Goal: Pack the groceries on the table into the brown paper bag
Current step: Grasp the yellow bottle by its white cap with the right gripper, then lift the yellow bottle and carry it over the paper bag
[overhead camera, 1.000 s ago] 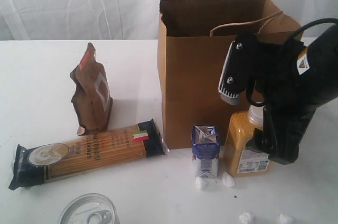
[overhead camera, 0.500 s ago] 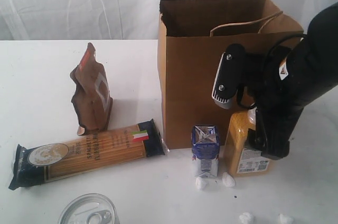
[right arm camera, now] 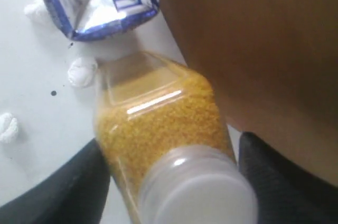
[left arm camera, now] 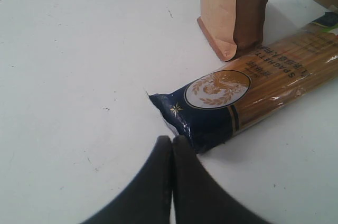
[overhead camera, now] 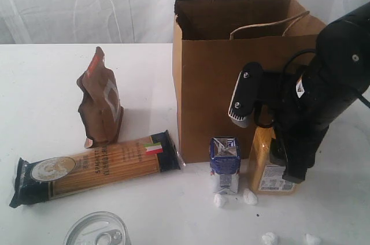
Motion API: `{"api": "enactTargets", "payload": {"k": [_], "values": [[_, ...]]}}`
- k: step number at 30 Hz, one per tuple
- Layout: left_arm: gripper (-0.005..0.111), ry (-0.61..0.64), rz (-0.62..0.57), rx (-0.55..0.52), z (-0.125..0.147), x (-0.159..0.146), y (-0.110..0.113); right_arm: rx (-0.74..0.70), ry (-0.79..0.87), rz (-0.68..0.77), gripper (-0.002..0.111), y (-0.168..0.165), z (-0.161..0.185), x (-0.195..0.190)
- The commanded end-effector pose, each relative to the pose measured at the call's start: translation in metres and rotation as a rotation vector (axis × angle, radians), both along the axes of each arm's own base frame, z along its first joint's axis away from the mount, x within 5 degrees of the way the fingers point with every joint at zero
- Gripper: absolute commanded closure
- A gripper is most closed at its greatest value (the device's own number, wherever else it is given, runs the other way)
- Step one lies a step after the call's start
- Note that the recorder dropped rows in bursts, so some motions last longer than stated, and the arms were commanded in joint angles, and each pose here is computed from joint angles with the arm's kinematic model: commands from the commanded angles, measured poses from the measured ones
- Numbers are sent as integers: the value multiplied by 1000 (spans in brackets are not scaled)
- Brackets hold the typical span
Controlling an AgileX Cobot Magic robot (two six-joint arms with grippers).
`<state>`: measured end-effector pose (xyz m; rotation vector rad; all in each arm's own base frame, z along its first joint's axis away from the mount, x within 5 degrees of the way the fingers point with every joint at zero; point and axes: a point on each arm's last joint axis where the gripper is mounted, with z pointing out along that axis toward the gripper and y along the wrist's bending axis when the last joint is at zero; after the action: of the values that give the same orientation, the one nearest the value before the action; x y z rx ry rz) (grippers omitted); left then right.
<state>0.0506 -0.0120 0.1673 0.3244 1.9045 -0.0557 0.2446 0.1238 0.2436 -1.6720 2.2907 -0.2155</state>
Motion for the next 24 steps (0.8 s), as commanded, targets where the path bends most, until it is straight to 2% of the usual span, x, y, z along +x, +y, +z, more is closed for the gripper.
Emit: {"api": "enactTargets", "payload": {"k": [1, 7, 9, 10, 15, 18, 24], "values": [[107, 1, 5, -4, -1, 0, 0, 22, 101, -253, 61, -6, -4, -7], [107, 1, 5, -4, -1, 0, 0, 17, 171, -471, 88, -11, -5, -14], [107, 1, 5, -4, -1, 0, 0, -2, 199, -516, 99, -13, -5, -18], [107, 1, 5, -4, -1, 0, 0, -11, 210, -546, 108, -15, -3, -21], [107, 1, 5, -4, -1, 0, 0, 67, 155, -664, 108, -23, 11, -22], [107, 1, 5, -4, -1, 0, 0, 56, 81, -773, 108, -45, 15, -18], [107, 1, 5, -4, -1, 0, 0, 114, -25, -872, 108, -80, 15, -10]]}}
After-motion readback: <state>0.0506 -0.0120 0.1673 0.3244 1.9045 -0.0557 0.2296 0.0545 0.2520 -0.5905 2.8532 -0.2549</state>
